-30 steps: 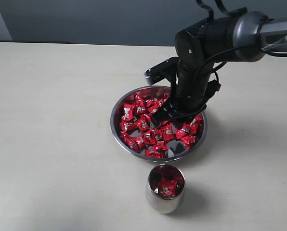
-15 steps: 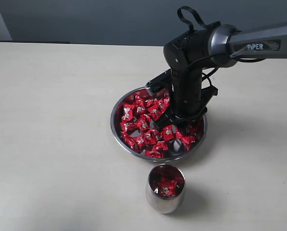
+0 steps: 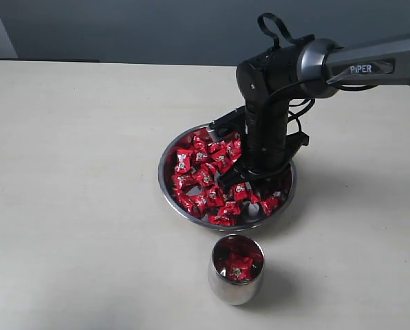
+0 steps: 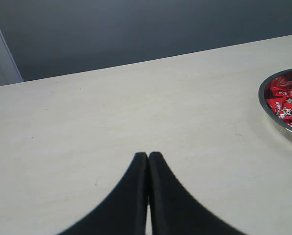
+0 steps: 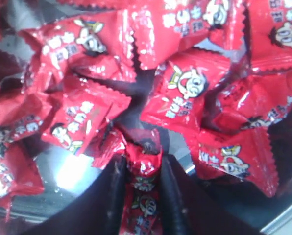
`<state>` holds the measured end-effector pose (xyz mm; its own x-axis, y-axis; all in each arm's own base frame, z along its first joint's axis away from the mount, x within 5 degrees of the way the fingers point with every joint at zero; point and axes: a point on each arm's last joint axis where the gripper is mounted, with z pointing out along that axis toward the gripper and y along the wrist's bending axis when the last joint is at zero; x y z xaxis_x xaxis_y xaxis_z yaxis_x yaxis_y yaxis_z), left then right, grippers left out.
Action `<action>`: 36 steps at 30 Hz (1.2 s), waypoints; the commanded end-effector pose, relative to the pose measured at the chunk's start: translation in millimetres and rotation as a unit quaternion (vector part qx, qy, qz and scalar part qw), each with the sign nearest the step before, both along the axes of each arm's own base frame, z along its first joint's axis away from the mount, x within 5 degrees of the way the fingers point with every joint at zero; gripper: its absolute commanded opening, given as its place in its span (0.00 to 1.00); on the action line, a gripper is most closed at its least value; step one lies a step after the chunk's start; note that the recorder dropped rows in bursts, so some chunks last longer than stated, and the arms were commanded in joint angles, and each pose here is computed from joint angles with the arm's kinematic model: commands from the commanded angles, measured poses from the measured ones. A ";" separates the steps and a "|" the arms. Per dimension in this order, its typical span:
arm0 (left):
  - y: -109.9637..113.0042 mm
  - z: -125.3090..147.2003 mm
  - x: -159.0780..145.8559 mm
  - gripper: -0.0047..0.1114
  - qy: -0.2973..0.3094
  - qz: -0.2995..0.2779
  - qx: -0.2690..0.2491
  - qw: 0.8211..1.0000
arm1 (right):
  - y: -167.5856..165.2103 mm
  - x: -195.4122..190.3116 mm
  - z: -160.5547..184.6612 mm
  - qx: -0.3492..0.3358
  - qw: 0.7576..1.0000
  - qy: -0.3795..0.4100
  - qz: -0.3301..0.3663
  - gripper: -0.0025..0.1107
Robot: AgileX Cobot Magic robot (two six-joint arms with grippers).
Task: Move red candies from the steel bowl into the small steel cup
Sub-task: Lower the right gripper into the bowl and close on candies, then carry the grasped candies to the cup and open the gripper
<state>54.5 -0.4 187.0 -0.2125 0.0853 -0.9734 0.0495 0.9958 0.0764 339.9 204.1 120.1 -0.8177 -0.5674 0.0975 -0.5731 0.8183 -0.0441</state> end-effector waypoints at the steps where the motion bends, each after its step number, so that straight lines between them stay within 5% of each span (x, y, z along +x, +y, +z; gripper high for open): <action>1: 0.1 -0.9 0.0 0.04 -0.003 0.001 -0.002 1.000 | -0.7 1.8 -0.5 0.005 1.000 -0.001 -0.002 0.03; 14: 0.1 -0.9 0.0 0.04 -0.003 0.001 -0.002 1.000 | 1.6 -3.3 71.7 0.079 0.994 -0.081 -0.014 0.03; 23: 0.1 -0.9 0.0 0.04 -0.003 0.001 -0.002 1.000 | 10.0 -42.9 119.8 0.112 0.990 -0.088 0.013 0.03; 36: 0.1 -0.9 0.0 0.04 -0.003 0.001 -0.002 1.000 | 16.7 -127.6 113.1 0.109 0.988 -0.057 0.093 0.03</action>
<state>54.5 -0.4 187.0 -0.2125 0.0853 -0.9734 0.0495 0.9958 0.0764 219.9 225.5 235.9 -0.7022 -0.6991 -0.1345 -0.7097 0.7024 0.0544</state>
